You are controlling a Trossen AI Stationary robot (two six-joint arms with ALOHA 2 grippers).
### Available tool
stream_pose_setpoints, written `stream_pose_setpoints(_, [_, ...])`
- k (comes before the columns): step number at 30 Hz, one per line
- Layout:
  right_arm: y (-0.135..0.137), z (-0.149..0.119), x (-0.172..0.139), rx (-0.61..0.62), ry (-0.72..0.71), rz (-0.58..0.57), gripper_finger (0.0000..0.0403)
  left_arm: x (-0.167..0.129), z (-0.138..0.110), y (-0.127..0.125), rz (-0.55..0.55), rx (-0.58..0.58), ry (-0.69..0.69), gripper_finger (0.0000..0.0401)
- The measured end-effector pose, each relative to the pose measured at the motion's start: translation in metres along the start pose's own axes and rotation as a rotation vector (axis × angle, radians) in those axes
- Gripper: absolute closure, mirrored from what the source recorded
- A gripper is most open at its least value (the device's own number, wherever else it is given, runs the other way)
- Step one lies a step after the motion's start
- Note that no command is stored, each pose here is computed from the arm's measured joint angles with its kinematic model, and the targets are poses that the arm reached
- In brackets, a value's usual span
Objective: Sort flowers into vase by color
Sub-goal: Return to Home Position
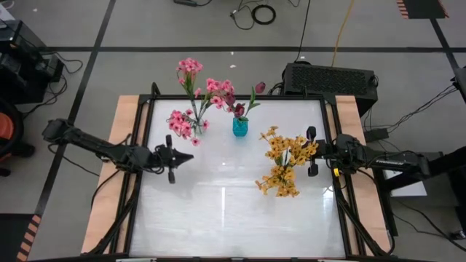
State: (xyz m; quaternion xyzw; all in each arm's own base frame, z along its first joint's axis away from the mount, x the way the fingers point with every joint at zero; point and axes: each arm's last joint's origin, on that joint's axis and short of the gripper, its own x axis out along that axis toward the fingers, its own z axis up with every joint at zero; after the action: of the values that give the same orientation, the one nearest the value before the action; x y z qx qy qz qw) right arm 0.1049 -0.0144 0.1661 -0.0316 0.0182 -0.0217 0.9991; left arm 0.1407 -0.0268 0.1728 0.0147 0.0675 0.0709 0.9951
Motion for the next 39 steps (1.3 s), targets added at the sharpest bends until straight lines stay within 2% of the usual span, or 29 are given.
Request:
stream_pose_setpoints(11, [0.000, -0.003, 0.000, -0.015, 0.028, 0.003, 0.0403, -0.009, -0.015, 0.010, 0.011, -0.005, -0.029, 0.0400])
stream_pose_setpoints(28, [0.000, -0.004, 0.000, -0.036, 0.037, -0.017, 0.0403, -0.023, -0.018, 0.017, 0.069, -0.007, 0.002, 0.0400])
stream_pose_setpoints(39, [0.000, 0.009, -0.010, 0.005, -0.116, -0.027, 0.0403, -0.034, -0.015, 0.023, 0.112, -0.025, -0.054, 0.0400])
